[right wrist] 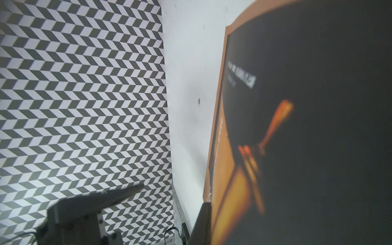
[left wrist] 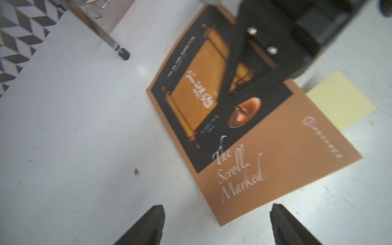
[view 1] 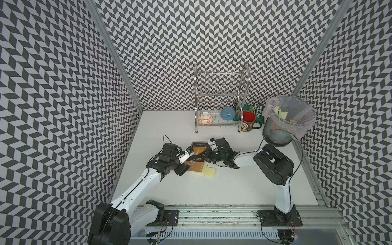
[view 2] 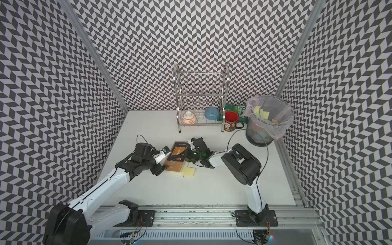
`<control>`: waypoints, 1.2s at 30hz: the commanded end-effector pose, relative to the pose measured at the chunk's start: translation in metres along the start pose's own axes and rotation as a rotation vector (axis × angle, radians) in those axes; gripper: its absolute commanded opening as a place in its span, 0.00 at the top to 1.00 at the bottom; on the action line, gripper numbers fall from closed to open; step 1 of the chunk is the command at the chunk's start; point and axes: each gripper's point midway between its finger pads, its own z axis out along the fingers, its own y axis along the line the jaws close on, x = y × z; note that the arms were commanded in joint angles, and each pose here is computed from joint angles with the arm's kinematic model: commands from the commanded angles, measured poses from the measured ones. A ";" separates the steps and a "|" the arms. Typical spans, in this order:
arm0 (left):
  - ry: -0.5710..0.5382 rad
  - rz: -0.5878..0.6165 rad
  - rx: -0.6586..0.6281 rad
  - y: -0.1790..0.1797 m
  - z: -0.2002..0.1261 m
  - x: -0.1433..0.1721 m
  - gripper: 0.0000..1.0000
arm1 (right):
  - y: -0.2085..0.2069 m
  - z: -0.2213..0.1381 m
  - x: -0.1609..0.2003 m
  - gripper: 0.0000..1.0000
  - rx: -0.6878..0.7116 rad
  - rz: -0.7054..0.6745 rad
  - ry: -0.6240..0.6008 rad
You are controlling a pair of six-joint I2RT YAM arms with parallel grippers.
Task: Peel off the used sticky note
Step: Open the book at the center of the board.
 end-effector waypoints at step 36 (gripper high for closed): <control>-0.201 0.298 -0.142 -0.044 0.028 -0.035 0.18 | 0.061 -0.005 -0.014 0.94 -0.125 -0.005 0.000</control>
